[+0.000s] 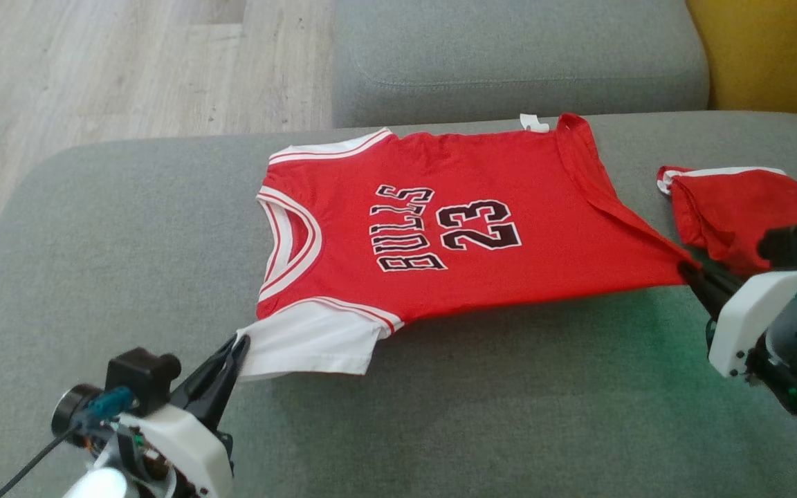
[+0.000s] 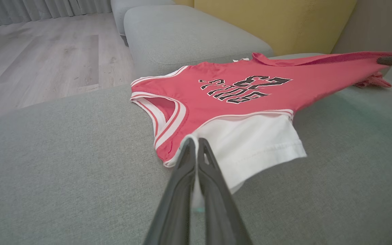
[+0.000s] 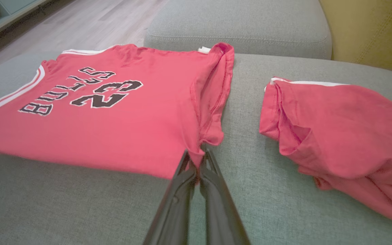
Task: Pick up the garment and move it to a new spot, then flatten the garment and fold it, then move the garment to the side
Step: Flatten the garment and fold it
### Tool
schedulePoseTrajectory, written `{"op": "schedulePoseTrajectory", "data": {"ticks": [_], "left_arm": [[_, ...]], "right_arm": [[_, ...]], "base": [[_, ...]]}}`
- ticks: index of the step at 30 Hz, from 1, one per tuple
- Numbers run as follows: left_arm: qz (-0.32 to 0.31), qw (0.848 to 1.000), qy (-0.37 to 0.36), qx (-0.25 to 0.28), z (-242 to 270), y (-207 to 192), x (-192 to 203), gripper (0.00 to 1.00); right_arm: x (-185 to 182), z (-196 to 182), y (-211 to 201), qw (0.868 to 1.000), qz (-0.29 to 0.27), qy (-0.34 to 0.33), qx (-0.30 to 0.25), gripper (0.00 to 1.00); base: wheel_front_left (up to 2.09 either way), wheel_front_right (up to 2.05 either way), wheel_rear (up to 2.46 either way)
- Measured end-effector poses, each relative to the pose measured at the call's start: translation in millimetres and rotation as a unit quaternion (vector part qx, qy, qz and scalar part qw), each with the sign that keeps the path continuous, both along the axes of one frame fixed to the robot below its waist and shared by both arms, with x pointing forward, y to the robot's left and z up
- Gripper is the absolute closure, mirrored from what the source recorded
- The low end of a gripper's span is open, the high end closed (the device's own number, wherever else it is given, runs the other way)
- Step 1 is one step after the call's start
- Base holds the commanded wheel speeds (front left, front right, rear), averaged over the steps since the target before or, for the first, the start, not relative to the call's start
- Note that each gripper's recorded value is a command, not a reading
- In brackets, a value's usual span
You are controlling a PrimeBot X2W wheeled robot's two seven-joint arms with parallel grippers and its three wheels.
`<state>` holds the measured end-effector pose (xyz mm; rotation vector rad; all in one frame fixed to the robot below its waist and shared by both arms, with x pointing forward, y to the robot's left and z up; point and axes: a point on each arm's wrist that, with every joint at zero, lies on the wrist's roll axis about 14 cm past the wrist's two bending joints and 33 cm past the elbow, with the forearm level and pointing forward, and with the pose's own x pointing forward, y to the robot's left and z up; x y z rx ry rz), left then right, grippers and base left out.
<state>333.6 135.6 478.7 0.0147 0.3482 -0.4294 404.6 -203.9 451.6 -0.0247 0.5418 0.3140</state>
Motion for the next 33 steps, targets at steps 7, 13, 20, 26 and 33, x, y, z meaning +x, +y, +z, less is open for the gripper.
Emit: {"op": "schedulePoseTrajectory", "data": {"ticks": [7,13,20,26,33], "left_arm": [[-0.003,1.0,-0.01,0.017,7.8,-1.0,24.3,1.0],[-0.013,0.999,0.003,0.043,3.3,3.0,54.1,1.0],[-0.023,0.997,0.018,0.077,-4.8,4.1,89.6,1.0],[-0.03,0.993,0.041,0.109,-15.6,6.0,119.1,1.0],[-0.037,0.987,0.065,0.141,-33.7,7.4,142.6,1.0]], "right_arm": [[6.6,-1.8,3.1,1.0,-0.008,0.001,0.006,1.0],[16.9,-9.7,10.0,1.0,-0.008,0.011,0.003,1.0],[41.2,-8.0,14.6,1.0,-0.01,0.009,-0.006,1.0],[58.2,-17.2,20.2,1.0,-0.012,0.024,-0.014,1.0],[78.0,-26.8,23.2,0.999,-0.01,0.035,-0.031,1.0]], "base": [[0.0,0.0,0.0],[0.0,0.0,0.0],[0.0,0.0,0.0],[0.0,0.0,0.0],[0.0,0.0,0.0]]}}
